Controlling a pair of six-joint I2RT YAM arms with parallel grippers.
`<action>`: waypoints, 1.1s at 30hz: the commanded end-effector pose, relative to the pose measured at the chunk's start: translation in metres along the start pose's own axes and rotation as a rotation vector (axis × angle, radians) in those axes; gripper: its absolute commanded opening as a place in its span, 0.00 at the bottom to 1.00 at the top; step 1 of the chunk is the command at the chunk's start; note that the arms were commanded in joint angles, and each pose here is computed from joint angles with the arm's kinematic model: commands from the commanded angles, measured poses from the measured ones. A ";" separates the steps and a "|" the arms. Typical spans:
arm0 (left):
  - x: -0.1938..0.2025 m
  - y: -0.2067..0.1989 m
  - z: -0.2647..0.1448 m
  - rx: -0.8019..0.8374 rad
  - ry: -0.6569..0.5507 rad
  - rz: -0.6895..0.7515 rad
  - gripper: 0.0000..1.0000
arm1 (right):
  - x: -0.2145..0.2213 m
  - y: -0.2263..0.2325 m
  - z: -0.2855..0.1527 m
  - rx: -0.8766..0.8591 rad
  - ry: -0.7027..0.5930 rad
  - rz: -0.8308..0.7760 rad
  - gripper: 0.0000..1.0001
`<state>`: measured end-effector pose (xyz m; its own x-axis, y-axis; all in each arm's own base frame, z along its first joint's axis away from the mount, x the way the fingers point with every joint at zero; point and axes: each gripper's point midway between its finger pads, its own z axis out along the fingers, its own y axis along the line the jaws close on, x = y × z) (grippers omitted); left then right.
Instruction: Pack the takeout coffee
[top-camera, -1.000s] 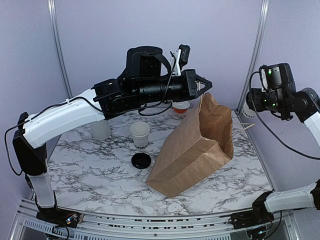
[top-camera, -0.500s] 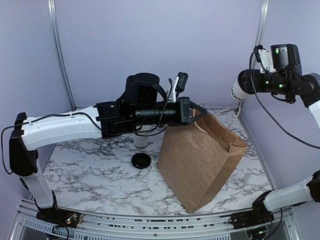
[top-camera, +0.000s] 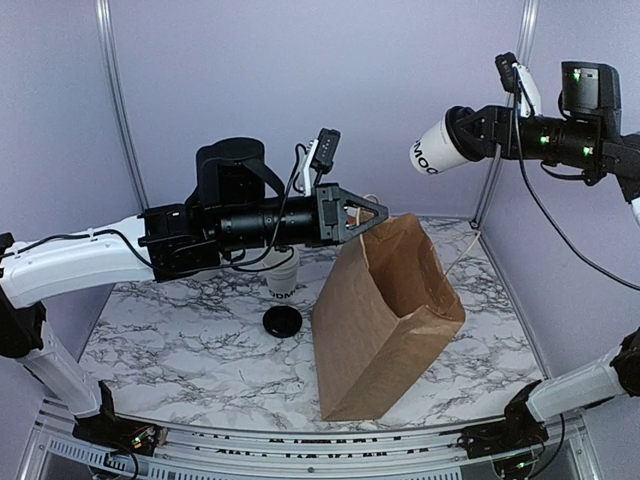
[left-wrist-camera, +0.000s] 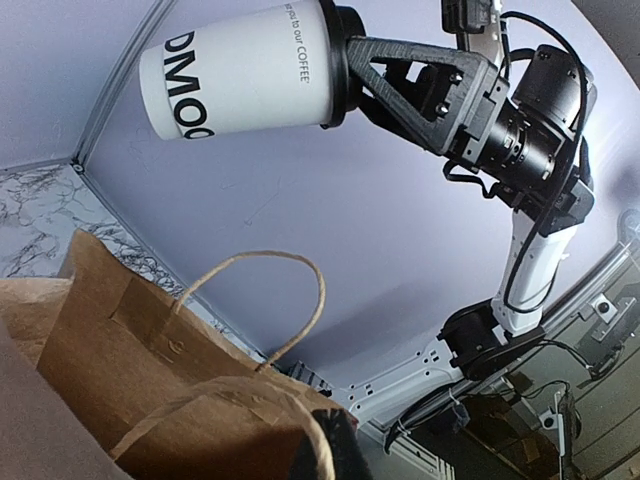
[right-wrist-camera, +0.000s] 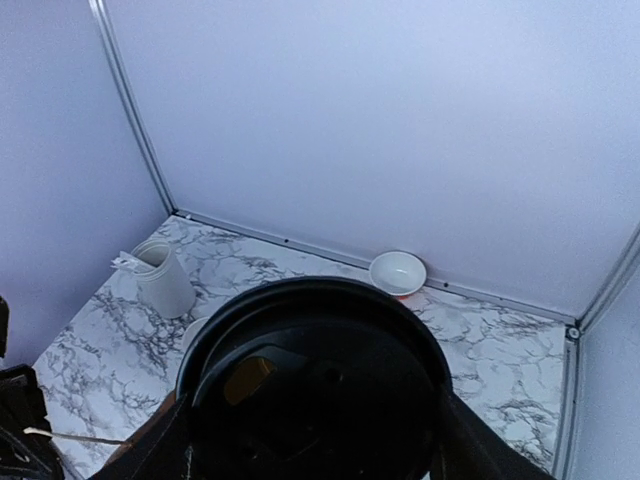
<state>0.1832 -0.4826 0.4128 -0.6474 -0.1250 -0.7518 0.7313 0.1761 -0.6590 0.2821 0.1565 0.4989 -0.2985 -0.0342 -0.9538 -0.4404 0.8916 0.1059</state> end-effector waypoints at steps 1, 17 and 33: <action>-0.007 -0.002 -0.012 0.004 -0.039 0.020 0.00 | -0.015 0.051 -0.008 -0.223 -0.047 -0.013 0.55; -0.004 0.023 -0.048 -0.109 -0.125 -0.008 0.00 | 0.033 0.133 0.013 -0.441 0.141 -0.044 0.54; 0.000 0.025 -0.074 -0.109 -0.172 -0.008 0.03 | 0.070 0.162 0.028 -0.363 0.315 -0.042 0.50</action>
<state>0.1859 -0.4180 0.3803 -0.6300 -0.2344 -0.7403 0.6766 0.3023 -0.6715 0.2148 0.3155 0.4402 -0.4534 -0.2666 -0.8505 -0.7505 0.6289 0.2029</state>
